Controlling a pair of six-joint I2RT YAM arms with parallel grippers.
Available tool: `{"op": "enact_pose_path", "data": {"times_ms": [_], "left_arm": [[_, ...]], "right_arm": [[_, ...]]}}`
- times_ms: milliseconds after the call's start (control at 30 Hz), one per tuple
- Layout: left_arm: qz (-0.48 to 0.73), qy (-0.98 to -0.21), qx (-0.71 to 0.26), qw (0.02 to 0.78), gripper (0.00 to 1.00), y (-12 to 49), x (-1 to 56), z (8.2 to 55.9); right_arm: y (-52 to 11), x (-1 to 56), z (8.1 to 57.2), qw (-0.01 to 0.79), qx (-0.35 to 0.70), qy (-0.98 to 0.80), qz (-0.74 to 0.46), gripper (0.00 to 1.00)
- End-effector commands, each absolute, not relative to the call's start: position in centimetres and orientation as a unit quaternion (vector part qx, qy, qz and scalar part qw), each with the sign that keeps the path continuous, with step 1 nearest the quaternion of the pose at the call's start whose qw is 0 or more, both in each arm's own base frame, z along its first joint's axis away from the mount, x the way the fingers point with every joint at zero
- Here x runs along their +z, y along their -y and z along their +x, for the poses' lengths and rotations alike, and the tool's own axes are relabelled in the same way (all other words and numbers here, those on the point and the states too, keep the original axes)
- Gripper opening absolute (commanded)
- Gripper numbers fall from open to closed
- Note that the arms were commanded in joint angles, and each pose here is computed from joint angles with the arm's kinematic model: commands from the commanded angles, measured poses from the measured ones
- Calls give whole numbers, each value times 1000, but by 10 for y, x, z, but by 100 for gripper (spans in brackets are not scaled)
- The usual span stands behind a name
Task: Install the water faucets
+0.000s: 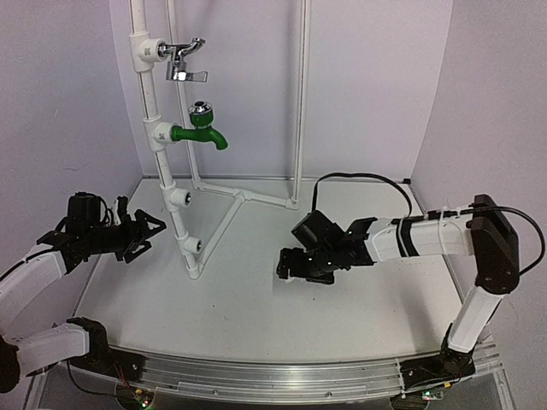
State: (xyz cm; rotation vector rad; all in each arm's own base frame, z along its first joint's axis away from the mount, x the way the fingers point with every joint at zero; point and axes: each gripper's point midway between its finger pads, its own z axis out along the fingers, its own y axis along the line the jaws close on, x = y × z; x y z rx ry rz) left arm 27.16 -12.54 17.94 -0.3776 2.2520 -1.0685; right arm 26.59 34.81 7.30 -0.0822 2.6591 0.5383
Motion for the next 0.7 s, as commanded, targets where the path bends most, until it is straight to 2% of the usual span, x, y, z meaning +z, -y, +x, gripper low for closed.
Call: {"op": "enact_pose_path", "data": {"times_ms": [0, 267, 500, 667], "left_arm": [[-115, -847, -415, 312, 90, 132, 190, 271], [-98, -826, -438, 341, 90, 135, 220, 263], [-83, -827, -444, 335, 81, 150, 228, 268], [-117, -814, -441, 359, 77, 141, 232, 264]], "right_arm": [[-343, 69, 303, 264, 160, -944, 119, 92], [-326, 50, 319, 300, 88, -945, 95, 93], [-316, 43, 323, 310, 26, -950, 2, 93], [-317, 28, 333, 279, 33, -959, -31, 92]]}}
